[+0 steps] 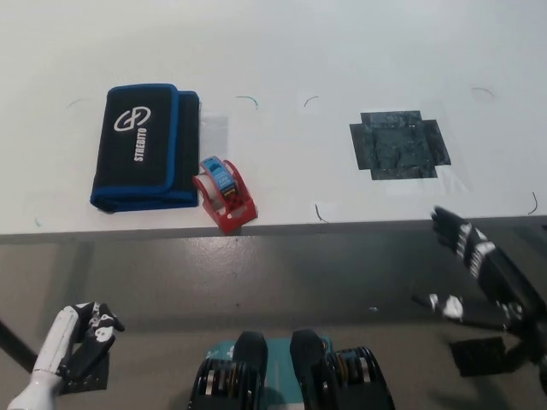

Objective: Use the right hand to move the tape on the right hand side to the notebook on the left hand side

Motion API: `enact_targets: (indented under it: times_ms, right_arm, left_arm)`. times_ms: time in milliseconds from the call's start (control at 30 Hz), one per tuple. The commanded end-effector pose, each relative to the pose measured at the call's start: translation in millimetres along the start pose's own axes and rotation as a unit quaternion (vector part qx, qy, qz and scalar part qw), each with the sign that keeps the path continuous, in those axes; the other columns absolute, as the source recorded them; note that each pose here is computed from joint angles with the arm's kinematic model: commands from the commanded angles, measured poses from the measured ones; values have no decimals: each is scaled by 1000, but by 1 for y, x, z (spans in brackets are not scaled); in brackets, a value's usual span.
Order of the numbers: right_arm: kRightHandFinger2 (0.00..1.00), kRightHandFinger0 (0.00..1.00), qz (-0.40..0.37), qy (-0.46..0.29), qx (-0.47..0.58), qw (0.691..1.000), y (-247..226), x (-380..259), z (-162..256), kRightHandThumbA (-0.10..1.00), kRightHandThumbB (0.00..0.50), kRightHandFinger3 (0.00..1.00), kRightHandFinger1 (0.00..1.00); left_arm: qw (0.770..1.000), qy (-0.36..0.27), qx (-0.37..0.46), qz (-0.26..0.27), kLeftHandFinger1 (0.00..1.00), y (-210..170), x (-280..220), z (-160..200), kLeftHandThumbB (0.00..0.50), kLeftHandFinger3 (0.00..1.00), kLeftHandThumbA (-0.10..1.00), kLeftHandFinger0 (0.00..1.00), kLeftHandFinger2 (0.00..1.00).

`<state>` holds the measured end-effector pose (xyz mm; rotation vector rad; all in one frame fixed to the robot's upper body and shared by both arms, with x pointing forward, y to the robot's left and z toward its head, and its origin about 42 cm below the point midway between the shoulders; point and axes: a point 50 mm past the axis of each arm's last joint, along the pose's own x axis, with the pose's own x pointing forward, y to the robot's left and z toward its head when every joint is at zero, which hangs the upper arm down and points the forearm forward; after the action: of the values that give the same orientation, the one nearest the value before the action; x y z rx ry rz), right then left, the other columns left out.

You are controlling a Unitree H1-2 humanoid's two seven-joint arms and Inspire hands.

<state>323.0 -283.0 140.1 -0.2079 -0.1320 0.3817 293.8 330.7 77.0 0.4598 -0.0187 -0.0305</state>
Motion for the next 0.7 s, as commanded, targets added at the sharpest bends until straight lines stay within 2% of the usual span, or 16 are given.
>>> enact_targets:
  times_ms: [0, 67, 100, 267, 300, 367, 400, 500, 533, 600, 633, 667]
  right_arm:
    - [1000, 1000, -22, -29, 23, 999, -1, -7, 6, 969, 103, 1000, 1000]
    - [1000, 1000, -26, -26, 29, 999, 1, -6, 5, 977, 95, 1000, 1000]
    - [1000, 1000, -27, -30, 39, 998, 4, -3, 6, 974, 72, 1000, 1000]
    - [1000, 1000, -51, -37, 34, 997, 13, 9, 9, 1000, 86, 1000, 1000]
    - [1000, 1000, -51, -34, 29, 998, 14, 9, 6, 1000, 57, 1000, 1000]
    - [1000, 1000, -56, -32, 32, 997, 16, 8, 1, 1000, 51, 1000, 1000]
    - [1000, 1000, -65, -31, 44, 996, 16, 6, -15, 1000, 83, 1000, 1000]
    - [1000, 1000, -73, -21, 36, 996, 14, 6, -25, 1000, 118, 1000, 1000]
    - [1000, 1000, -76, -6, 11, 997, 17, 4, -34, 1000, 149, 1000, 1000]
    - [1000, 1000, -62, -10, -35, 997, 16, 1, -39, 1000, 129, 1000, 1000]
    - [1000, 1000, -53, -8, -58, 997, 16, -1, -40, 1000, 158, 1000, 1000]
    - [1000, 1000, -47, -5, -69, 996, 16, -2, -41, 1000, 161, 1000, 1000]
  left_arm:
    - [1000, -24, 16, -1, 23, 8, 10, 11, 143, 288, 383, 56, 141]
    - [1000, -25, 15, -4, 25, 7, 12, 12, 148, 288, 370, 58, 145]
    - [1000, -25, 14, -5, 25, 7, 12, 12, 150, 289, 368, 59, 147]
    - [1000, -15, 11, -10, 18, -1, 2, 7, 139, 280, 330, 48, 136]
    - [1000, -14, 11, -10, 13, -4, -3, 5, 136, 277, 328, 42, 131]
    - [1000, -12, 19, -12, 13, -5, -6, 3, 133, 280, 341, 40, 130]
    - [1000, -2, 7, -14, 25, -6, -10, 2, 135, 279, 307, 61, 142]
    - [1000, -4, 5, -13, 29, -5, -10, 1, 134, 274, 281, 71, 143]
    - [1000, -2, 6, -14, 29, -3, -13, -1, 130, 269, 273, 71, 142]
    - [1000, -1, 10, -14, 35, -1, -14, -2, 129, 277, 279, 74, 154]
    - [1000, 0, 13, -15, 32, -2, -15, -2, 129, 295, 289, 69, 161]
    - [1000, 2, 12, -14, 32, -3, -17, -3, 129, 296, 289, 69, 161]
